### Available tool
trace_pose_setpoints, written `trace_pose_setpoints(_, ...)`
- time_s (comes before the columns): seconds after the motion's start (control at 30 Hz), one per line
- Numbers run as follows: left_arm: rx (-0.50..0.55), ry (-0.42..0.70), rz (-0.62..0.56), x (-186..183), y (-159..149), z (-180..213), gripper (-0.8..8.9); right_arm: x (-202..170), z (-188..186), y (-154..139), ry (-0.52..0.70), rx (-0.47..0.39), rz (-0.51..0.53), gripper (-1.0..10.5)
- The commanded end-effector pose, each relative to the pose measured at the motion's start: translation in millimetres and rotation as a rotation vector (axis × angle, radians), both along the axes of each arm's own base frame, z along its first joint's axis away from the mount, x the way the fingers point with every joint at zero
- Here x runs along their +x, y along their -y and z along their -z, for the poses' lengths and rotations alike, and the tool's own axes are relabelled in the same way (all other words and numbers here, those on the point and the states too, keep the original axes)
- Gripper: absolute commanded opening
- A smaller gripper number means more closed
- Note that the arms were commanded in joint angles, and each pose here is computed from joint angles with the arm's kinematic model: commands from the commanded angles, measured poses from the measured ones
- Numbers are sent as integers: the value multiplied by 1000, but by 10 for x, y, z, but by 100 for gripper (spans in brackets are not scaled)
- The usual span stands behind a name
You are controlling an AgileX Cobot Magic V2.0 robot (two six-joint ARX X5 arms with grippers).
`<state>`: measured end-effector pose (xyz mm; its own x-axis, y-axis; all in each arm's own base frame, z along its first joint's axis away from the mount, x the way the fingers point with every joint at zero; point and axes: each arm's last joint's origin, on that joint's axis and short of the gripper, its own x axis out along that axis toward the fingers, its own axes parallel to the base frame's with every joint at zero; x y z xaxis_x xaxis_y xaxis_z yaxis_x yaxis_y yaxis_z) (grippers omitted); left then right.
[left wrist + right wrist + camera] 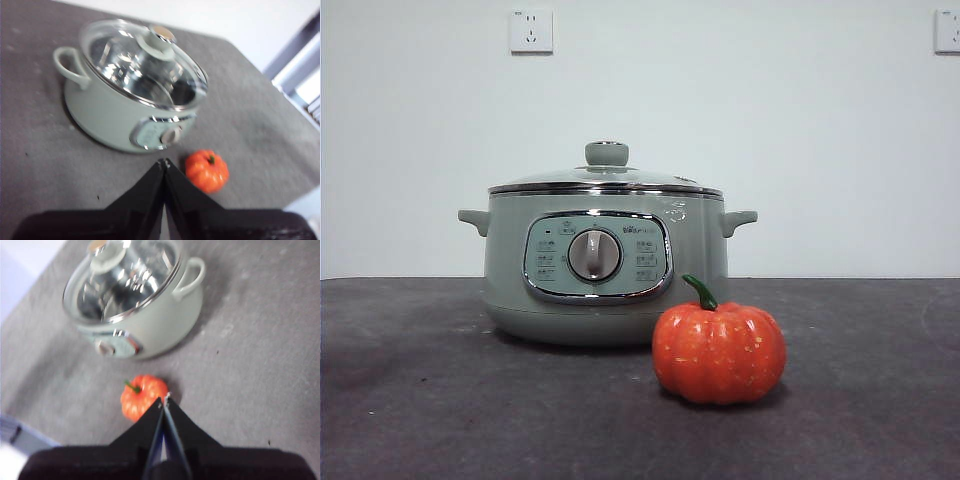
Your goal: Pick up the pumpkin,open the lid,put the pumpkin in the pot,close the lid
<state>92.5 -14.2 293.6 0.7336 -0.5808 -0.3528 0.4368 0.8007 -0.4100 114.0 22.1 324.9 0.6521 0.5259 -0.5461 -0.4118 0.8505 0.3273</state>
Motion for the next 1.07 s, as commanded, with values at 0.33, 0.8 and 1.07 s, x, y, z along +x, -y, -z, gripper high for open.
trace_pose_setpoints(0.33,129,10,101,-116,24,-301,25,-84,-295,-83,-44,-100,-165,35)
trace_pose_setpoints(0.8,126,13,106,-119,26,-311,668,5,-251,-216,-114,-77,-232,694)
trace_pose_setpoints(1.07,126,13,106,-119,26,-311,668,419,22,-710,-236,-220,-385,694)
